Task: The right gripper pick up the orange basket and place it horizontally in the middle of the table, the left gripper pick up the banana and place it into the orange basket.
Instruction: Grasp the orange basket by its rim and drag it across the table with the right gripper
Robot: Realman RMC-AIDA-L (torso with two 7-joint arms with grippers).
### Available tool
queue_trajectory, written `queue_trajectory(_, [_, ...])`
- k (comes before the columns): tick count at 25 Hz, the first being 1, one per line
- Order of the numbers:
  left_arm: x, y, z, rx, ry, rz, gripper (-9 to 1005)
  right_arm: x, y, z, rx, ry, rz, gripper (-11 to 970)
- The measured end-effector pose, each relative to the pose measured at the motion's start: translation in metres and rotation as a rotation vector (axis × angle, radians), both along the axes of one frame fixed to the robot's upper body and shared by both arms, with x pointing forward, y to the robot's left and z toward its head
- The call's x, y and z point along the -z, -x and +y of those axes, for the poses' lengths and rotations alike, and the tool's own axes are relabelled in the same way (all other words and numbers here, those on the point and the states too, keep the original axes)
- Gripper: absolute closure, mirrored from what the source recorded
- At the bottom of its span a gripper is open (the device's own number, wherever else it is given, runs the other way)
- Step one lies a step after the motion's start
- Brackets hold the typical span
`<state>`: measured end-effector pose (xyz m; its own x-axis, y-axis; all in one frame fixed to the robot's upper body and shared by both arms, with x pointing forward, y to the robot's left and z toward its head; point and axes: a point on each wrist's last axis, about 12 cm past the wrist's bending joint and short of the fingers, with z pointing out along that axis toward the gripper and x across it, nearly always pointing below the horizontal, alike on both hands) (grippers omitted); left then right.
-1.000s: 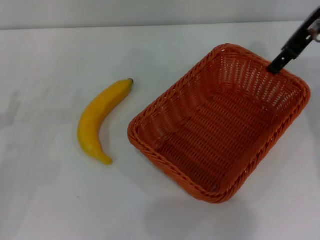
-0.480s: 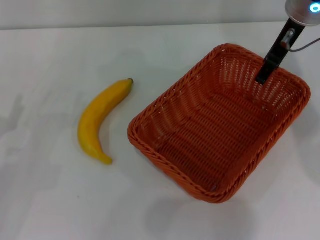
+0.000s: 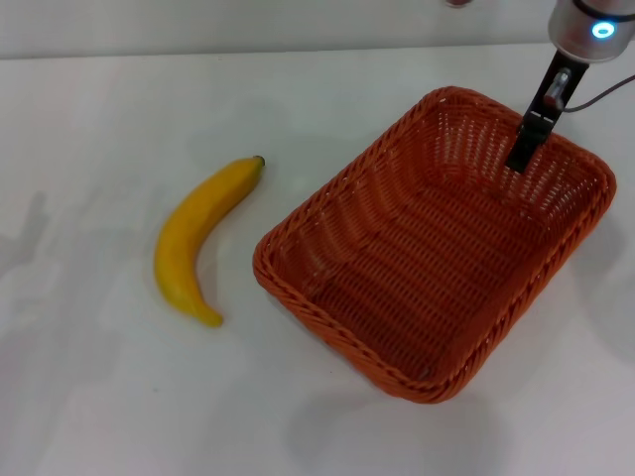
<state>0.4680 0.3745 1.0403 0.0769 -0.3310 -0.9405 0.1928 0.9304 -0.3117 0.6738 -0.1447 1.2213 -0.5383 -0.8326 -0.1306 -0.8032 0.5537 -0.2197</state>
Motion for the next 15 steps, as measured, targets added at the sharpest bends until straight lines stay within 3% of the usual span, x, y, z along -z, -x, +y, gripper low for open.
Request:
queue_trajectory(14, [0.003,0.001,-0.004,0.008,0.006,0.001,296,0.014,-0.002,-0.001,-0.002,0.027,-0.002,123])
queue_trajectory(15, [0.003,0.001,-0.004,0.008,0.006,0.001,296,0.014,-0.002,-0.001,-0.002,0.027,-0.003,166])
